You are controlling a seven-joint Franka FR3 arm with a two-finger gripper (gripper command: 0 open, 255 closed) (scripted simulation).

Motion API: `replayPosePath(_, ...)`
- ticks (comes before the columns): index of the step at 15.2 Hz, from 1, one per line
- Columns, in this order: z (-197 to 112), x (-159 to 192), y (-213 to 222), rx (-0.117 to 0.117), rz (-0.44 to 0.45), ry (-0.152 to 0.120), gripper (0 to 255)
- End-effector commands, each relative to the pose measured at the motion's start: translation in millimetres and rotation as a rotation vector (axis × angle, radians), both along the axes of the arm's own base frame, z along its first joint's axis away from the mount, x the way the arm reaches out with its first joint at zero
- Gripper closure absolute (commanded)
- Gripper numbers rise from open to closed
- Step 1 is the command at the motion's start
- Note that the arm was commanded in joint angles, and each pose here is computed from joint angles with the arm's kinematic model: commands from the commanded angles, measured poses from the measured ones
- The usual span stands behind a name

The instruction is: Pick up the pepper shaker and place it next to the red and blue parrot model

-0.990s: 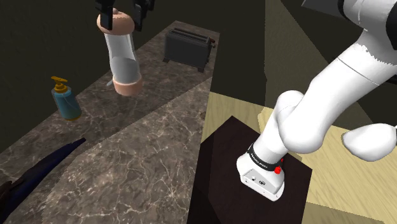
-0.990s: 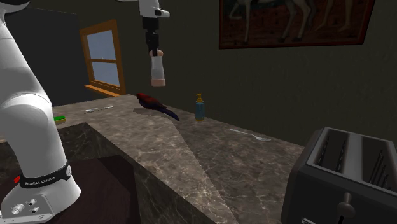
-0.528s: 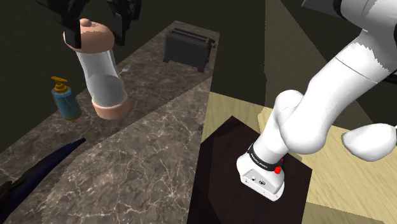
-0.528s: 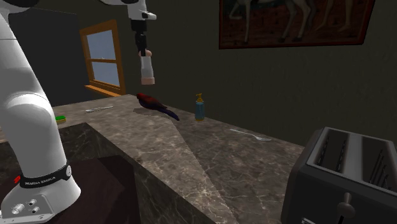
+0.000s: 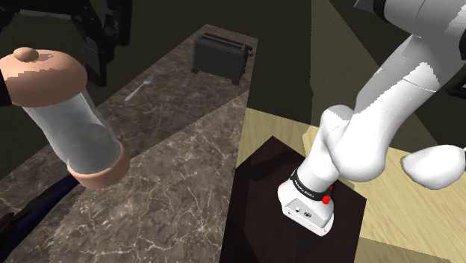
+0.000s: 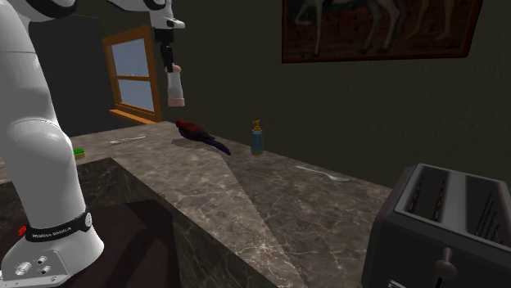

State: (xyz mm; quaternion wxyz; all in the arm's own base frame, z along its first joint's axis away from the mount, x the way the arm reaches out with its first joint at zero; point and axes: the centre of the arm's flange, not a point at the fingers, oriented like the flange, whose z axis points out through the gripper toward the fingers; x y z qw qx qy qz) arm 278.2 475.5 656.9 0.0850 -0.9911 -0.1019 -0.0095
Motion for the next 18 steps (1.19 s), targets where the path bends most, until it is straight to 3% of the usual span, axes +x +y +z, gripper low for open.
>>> replayPosePath(1, -4.2, -5.9, 8.6, 0.001, -0.002, 0.0, 255)
replayPosePath(18, -94.0, -5.9, 8.6, 0.001, -0.002, 0.0, 255)
